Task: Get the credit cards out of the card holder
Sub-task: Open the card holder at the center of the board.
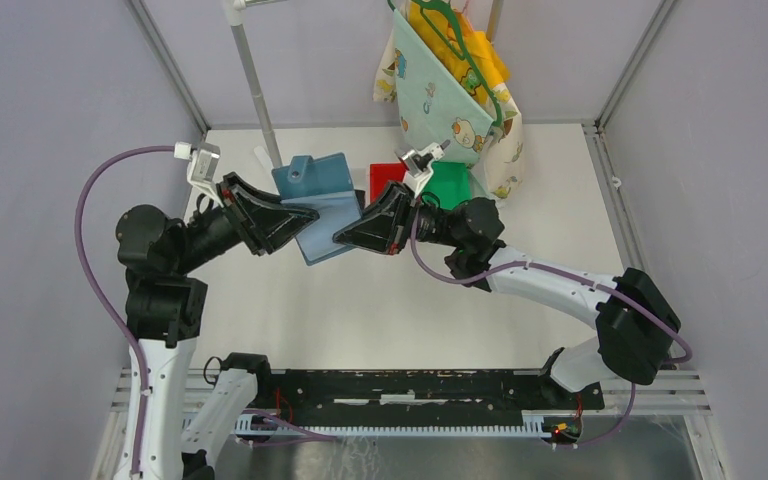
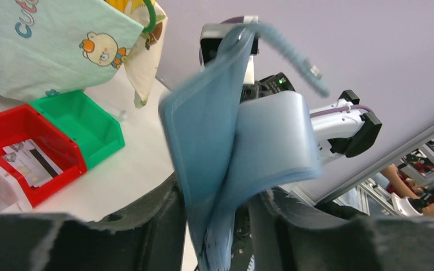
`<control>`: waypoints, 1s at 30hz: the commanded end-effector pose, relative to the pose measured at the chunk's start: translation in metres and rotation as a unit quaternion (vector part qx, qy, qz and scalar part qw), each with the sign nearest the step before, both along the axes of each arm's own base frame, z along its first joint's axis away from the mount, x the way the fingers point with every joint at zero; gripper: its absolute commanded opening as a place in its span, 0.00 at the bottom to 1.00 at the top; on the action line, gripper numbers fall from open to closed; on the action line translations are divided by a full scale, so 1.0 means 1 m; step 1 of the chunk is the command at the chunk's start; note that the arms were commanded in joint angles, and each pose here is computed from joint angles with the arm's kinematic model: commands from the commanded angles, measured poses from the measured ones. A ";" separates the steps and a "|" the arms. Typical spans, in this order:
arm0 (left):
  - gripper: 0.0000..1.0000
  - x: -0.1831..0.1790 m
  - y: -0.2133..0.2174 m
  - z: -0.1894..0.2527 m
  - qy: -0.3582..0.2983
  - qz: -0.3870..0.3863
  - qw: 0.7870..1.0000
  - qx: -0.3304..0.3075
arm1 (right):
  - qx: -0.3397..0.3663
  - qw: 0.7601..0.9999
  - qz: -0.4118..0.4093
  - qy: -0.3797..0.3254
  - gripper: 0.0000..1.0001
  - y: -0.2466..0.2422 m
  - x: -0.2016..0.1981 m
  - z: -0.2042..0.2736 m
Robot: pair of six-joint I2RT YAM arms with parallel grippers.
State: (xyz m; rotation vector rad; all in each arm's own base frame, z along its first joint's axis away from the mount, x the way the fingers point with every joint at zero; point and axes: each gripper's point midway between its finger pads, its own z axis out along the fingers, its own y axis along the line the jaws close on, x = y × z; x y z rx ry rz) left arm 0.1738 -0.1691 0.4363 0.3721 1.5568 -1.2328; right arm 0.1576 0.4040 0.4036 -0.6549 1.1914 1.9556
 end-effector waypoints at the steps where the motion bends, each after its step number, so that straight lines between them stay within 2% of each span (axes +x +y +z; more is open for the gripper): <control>1: 0.55 -0.002 0.002 0.038 -0.049 0.011 0.998 -0.032 | 0.000 0.999 0.019 -0.030 0.00 -0.005 -0.015 0.012; 3: 0.61 -0.003 0.001 0.041 -0.051 0.007 0.998 -0.037 | -0.005 0.999 0.018 -0.036 0.00 -0.004 -0.016 0.011; 5: 0.59 0.000 0.002 0.042 -0.052 0.010 0.998 -0.039 | -0.010 0.999 0.022 -0.041 0.00 -0.002 -0.018 0.010; 9: 0.41 0.000 0.001 0.041 -0.051 0.007 0.998 -0.039 | -0.012 0.999 0.024 -0.041 0.00 -0.001 -0.018 0.009; 12: 0.21 0.001 0.003 0.041 -0.066 0.019 0.997 -0.027 | -0.011 0.999 0.023 -0.043 0.01 -0.002 -0.019 0.011; 13: 0.15 0.003 0.005 0.040 -0.066 0.026 0.997 -0.022 | -0.011 0.999 0.023 -0.043 0.05 -0.003 -0.018 0.012; 16: 0.02 0.008 0.007 0.040 -0.059 0.040 0.997 -0.008 | -0.002 0.999 0.025 -0.047 0.29 -0.011 -0.017 0.015; 18: 0.02 0.009 0.008 0.042 -0.051 0.040 0.998 -0.004 | 0.014 0.998 0.027 -0.053 0.39 -0.021 -0.018 0.017; 19: 0.02 0.009 0.007 0.044 -0.051 0.037 0.998 -0.003 | 0.017 0.998 0.026 -0.055 0.39 -0.026 -0.018 0.015; 25: 0.02 0.007 0.002 0.049 -0.029 0.015 0.999 -0.016 | 0.027 0.996 0.031 -0.076 0.37 -0.043 -0.023 0.009; 30: 0.02 0.006 -0.001 0.049 -0.011 0.000 1.000 -0.029 | 0.034 0.995 0.025 -0.086 0.30 -0.046 -0.022 0.011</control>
